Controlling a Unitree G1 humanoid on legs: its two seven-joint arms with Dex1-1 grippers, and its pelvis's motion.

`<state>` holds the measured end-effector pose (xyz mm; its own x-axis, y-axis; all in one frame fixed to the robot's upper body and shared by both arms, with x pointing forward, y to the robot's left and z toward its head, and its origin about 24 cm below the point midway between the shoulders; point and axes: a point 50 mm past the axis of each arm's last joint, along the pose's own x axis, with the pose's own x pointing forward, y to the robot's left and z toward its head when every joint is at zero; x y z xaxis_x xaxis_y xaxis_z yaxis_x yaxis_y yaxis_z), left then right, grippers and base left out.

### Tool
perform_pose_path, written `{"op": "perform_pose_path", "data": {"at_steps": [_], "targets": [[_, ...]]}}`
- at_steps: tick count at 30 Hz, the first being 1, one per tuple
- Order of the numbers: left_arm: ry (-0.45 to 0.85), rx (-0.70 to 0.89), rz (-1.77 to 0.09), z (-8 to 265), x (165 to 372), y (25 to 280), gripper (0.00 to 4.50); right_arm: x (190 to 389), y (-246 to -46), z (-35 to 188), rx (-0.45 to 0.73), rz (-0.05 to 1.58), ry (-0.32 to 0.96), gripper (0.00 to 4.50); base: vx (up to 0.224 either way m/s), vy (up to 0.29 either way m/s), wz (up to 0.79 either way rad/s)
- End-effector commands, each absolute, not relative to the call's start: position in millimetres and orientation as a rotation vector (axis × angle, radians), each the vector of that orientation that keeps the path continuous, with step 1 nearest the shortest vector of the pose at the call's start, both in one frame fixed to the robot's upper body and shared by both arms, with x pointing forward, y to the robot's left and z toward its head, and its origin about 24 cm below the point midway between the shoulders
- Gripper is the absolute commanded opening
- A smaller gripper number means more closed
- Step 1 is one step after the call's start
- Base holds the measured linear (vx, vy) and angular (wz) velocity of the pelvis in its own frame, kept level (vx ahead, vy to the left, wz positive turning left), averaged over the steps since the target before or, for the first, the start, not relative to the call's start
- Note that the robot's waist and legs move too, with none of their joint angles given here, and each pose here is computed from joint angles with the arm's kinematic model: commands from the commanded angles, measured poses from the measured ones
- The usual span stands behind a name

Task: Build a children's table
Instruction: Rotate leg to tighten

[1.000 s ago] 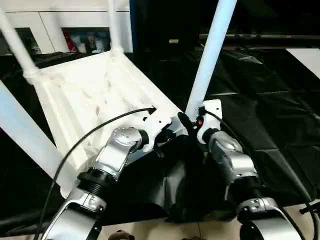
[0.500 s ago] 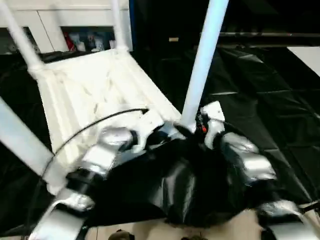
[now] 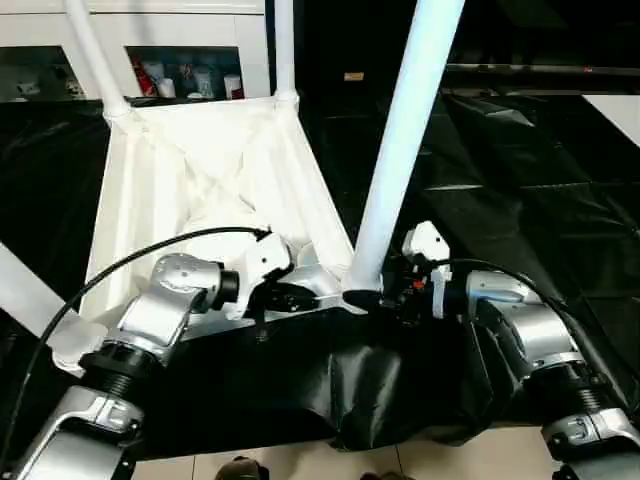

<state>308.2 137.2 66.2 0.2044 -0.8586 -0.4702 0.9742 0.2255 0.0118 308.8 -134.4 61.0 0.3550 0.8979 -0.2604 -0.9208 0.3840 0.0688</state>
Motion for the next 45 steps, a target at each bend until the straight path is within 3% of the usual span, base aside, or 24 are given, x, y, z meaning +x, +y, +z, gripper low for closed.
{"op": "perform_pose_path", "data": {"at_steps": [1, 11, 19, 25, 26, 28, 32, 36, 39, 41, 44, 45], "targets": [[0.387, 0.317, -1.356, 65.9, 304.1, 129.5, 0.0, 304.8, -125.5, 62.4, -0.09, 1.238, 0.262, 3.49, 0.0, 0.0, 0.0], [0.391, 0.317, -1.364, 65.4, 302.7, 129.5, 0.0, 301.4, -122.5, 57.7, -0.101, 1.253, 0.278, 2.68, 0.0, 0.0, 0.0], [0.385, 0.325, -1.346, 64.0, 303.7, 127.4, 0.0, 299.8, -120.4, 51.0, -0.107, 1.216, 0.278, 2.56, 0.0, 0.0, 0.0], [0.369, 0.358, -1.169, 56.6, 317.5, 107.1, 0.0, 318.0, -111.1, 41.4, 0.04, 0.884, 0.25, 2.54, 0.0, 0.0, 0.0], [0.364, 0.363, -1.108, 54.6, 322.4, 96.4, 0.0, 326.1, -109.3, 38.9, 0.08, 0.74, 0.257, 2.54, 0.0, 0.0, 0.0], [0.363, 0.363, -1.091, 53.9, 323.6, 92.6, 0.0, 328.8, -108.8, 38.0, 0.099, 0.691, 0.261, 2.54, 0.0, 0.0, 0.0], [0.361, 0.333, -1.098, 50.5, 319.2, 51.7, 0.0, 339.4, -97.1, 32.9, 0.173, 0.454, 0.304, 2.53, 0.0, 0.0, 0.0], [0.336, 0.318, -1.133, 53.1, 316.5, 32.7, 0.0, 338.5, -80.3, 36.2, 0.142, 0.496, 0.282, 2.53, 0.0, 0.0, 0.0], [0.328, 0.323, -1.127, 55.0, 319.9, 38.2, 0.0, 337.8, -79.2, 42.1, 0.14, 0.555, 0.24, 2.53, 0.0, 0.0, 0.0], [0.326, 0.326, -1.129, 55.0, 320.6, 42.6, 0.0, 338.1, -81.0, 44.3, 0.142, 0.568, 0.228, 3.15, 0.0, 0.0, 0.0], [0.328, 0.331, -1.145, 54.9, 320.1, 54.9, 0.0, 338.8, -87.9, 49.8, 0.105, 0.621, 0.201, 3.18, 0.0, 0.0, 0.0], [0.329, 0.33, -1.145, 54.8, 320.1, 55.5, 0.0, 338.8, -88.3, 50.0, 0.102, 0.625, 0.2, 3.37, 0.0, 0.0, 0.0]]}}
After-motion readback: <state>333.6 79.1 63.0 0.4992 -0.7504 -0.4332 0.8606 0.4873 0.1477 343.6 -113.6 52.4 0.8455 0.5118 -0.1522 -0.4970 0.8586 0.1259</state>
